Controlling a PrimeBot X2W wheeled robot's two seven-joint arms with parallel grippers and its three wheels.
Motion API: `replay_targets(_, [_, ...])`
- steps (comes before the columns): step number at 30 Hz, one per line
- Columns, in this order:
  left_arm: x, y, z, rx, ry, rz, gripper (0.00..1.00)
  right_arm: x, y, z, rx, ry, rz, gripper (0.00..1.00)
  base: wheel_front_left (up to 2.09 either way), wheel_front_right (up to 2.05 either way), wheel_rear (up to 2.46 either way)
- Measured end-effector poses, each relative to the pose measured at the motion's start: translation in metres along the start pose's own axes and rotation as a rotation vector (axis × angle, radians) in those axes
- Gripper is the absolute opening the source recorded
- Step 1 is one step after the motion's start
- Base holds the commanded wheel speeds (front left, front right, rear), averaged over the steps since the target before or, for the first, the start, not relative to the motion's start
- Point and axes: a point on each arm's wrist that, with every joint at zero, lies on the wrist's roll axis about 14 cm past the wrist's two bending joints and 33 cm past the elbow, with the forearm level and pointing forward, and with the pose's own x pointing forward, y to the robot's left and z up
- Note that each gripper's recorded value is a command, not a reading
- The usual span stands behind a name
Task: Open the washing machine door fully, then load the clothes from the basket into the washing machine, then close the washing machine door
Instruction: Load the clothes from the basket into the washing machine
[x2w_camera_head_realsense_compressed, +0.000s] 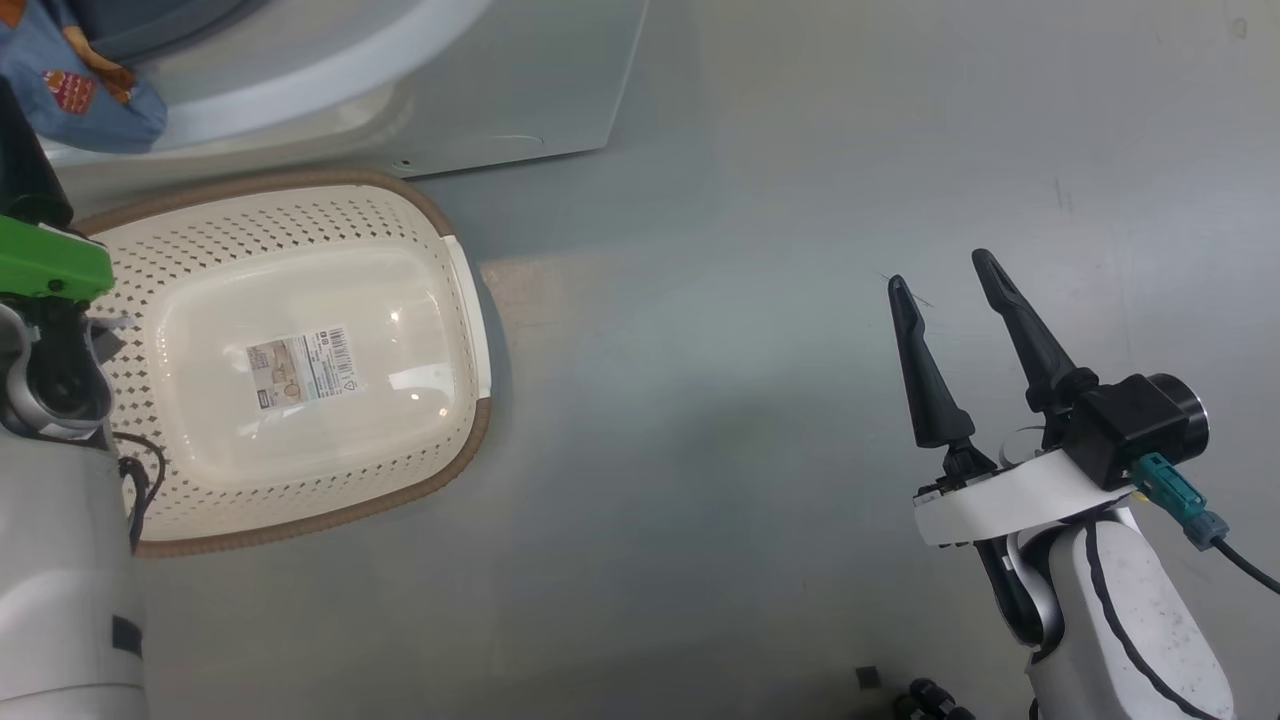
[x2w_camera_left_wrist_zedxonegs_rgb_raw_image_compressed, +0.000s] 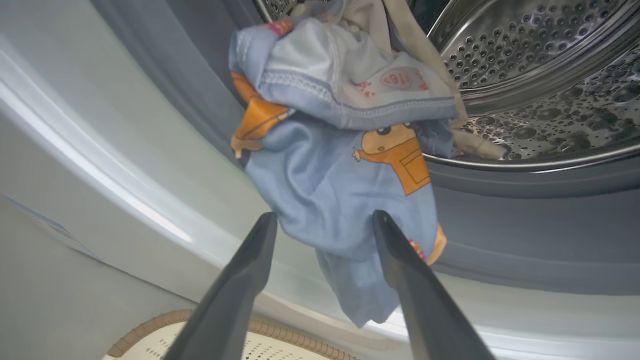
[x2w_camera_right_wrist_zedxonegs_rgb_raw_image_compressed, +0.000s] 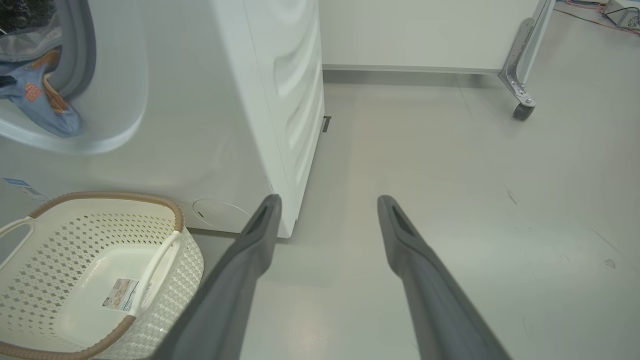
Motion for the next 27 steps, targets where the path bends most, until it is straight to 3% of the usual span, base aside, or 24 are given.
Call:
replay_targets(7, [0.007,0.009,-0.013,-0.071,0.030,0.039,1.00,0.001,-0.002,-0.007,-0.008,0.020,-0.003,1.00,0.00,0.00,0.00])
replay_targets(18, [0.015,-0.003,0.003,-0.065,-0.029,0.008,0.98,0.006,0.001,-0.004,-0.016,0.006,0.010,1.00,0.00,0.00,0.00])
replay_targets(20, [0.015,-0.002,0.004,-0.060,-0.030,0.009,0.71,0.007,0.002,-0.003,-0.016,0.003,0.014,1.00,0.00,0.00,0.00])
replay_targets(21, [0.015,-0.001,0.004,-0.058,-0.032,0.011,0.49,0.007,0.003,-0.002,-0.016,0.002,0.015,1.00,0.00,0.00,0.00])
replay_targets(22, [0.015,0.000,0.004,-0.055,-0.033,0.013,0.47,0.007,0.003,-0.002,-0.015,0.001,0.016,1.00,0.00,0.00,0.00])
replay_targets(23, [0.015,0.000,0.004,-0.052,-0.033,0.013,0.33,0.007,0.003,-0.002,-0.015,0.001,0.017,1.00,0.00,0.00,0.00])
replay_targets(24, [0.014,0.000,0.004,-0.049,-0.034,0.013,0.12,0.007,0.003,-0.002,-0.015,0.000,0.017,1.00,0.00,0.00,0.00])
replay_targets(25, [0.014,0.000,0.004,-0.043,-0.032,0.010,0.00,0.007,0.004,-0.002,-0.015,0.000,0.017,1.00,0.00,0.00,0.00])
replay_targets(27, [0.014,-0.001,0.004,-0.040,-0.031,0.007,0.00,0.007,0.004,-0.001,-0.015,-0.001,0.018,1.00,0.00,0.00,0.00])
